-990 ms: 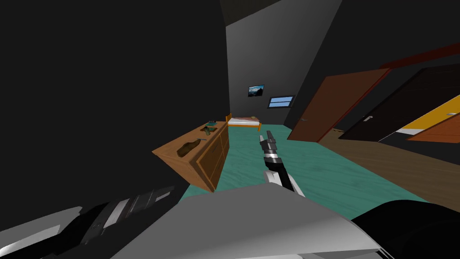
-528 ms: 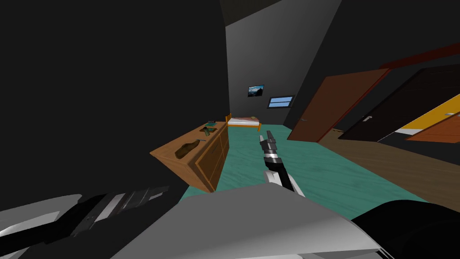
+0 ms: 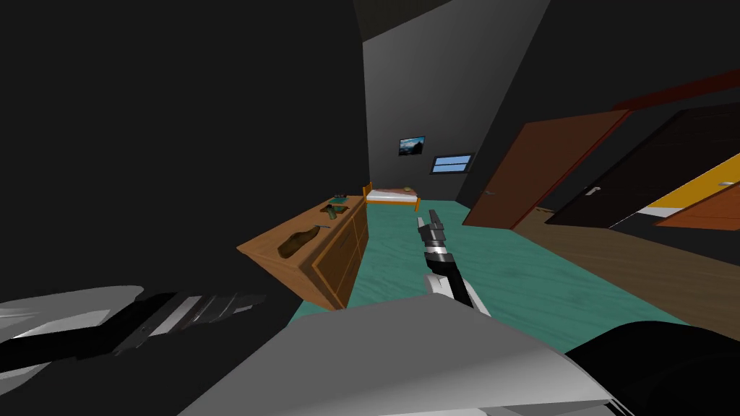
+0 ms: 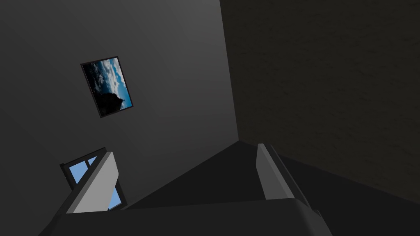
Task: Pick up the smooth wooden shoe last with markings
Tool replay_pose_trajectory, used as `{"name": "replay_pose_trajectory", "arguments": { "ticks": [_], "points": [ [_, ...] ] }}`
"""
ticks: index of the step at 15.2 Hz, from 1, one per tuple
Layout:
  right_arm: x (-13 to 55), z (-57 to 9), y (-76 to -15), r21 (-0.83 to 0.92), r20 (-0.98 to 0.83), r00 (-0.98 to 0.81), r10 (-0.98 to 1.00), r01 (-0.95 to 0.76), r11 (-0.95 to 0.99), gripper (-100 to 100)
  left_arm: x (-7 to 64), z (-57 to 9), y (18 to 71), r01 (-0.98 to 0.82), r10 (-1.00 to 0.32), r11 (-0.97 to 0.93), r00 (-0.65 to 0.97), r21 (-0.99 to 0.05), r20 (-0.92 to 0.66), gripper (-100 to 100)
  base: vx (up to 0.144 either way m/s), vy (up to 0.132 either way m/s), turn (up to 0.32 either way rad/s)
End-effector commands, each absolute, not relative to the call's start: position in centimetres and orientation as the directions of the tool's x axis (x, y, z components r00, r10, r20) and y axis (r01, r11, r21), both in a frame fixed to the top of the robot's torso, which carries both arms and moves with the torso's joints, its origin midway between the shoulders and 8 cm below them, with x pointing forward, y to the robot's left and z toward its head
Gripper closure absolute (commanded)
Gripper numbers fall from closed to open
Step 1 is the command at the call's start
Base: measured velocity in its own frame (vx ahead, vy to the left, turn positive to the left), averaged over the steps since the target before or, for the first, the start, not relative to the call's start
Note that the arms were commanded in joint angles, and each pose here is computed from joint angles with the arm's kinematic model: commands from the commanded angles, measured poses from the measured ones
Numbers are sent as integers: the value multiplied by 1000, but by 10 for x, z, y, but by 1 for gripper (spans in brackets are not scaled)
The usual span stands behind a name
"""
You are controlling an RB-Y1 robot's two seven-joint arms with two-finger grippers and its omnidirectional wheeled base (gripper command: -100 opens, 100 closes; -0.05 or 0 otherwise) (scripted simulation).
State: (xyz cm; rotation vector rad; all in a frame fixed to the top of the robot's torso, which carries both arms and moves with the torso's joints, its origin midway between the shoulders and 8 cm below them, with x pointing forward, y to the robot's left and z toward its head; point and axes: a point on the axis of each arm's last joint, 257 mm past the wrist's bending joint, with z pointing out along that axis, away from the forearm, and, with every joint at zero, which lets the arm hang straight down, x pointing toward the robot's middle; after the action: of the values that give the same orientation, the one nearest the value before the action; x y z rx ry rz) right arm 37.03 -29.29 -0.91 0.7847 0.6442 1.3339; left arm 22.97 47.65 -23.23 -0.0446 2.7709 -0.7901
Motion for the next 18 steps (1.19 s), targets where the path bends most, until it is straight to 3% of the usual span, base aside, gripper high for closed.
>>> {"name": "replay_pose_trajectory", "arguments": {
  "ticks": [1,18],
  "points": [
    [370,-9,-293,804,30,137,990,-592,58,0,232,-229,479,54,-76,861,-969,-505,-234,-100,24,-3,-1],
    [370,-9,-293,804,30,137,990,-592,58,0,295,-174,512,192,157,947,-976,-257,-150,-100,53,-13,5]
  ]
}}
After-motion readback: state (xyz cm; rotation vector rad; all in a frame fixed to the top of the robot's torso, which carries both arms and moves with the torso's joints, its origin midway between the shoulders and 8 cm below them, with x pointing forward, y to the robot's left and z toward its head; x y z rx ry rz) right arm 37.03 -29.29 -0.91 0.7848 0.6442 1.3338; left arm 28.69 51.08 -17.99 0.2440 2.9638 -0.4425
